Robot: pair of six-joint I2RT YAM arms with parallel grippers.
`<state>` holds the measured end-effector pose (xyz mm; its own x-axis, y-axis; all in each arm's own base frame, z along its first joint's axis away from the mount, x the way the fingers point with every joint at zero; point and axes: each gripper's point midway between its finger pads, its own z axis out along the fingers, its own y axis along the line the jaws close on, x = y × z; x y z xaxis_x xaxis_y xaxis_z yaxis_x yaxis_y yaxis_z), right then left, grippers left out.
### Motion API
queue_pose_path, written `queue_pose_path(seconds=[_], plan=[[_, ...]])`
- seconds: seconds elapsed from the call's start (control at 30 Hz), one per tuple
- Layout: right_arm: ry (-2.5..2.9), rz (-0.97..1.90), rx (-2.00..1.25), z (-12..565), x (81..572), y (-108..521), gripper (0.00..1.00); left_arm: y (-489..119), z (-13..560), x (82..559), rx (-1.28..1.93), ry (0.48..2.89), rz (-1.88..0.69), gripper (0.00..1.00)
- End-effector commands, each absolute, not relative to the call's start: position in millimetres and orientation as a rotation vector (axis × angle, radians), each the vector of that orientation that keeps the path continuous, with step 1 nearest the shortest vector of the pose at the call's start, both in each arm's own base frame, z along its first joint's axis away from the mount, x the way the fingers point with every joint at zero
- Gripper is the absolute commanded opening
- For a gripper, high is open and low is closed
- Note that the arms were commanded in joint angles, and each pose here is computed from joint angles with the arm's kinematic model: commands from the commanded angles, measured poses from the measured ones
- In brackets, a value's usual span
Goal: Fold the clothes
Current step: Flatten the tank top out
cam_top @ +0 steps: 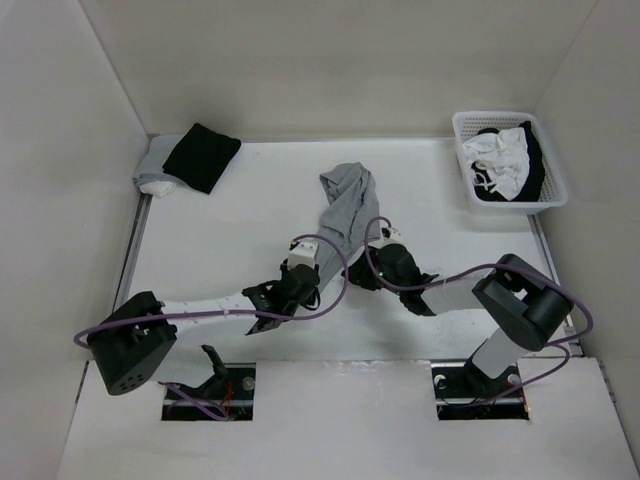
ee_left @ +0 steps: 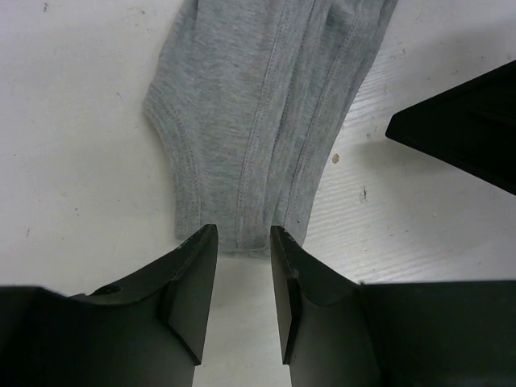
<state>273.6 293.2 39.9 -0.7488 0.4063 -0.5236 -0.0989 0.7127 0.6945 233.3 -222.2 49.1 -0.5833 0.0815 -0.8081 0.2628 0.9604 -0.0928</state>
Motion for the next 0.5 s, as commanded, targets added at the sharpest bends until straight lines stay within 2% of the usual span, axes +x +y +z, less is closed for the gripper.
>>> queue_pose_path(seconds=[0.0,0.27,0.47], plan=[[2.178,1.012,0.225,53.6,276.0,301.8,0.32,-227.4,51.9,240.5,0.255,2.166,-0.251,0.30],[2.187,1.014,0.225,51.4,273.2,302.8,0.33,-231.9,40.6,236.0,0.280,2.203,-0.266,0.26],[2.209,1.047,0.163,50.8,260.8,325.7,0.37,-230.8,50.4,245.1,0.225,2.184,-0.275,0.05]])
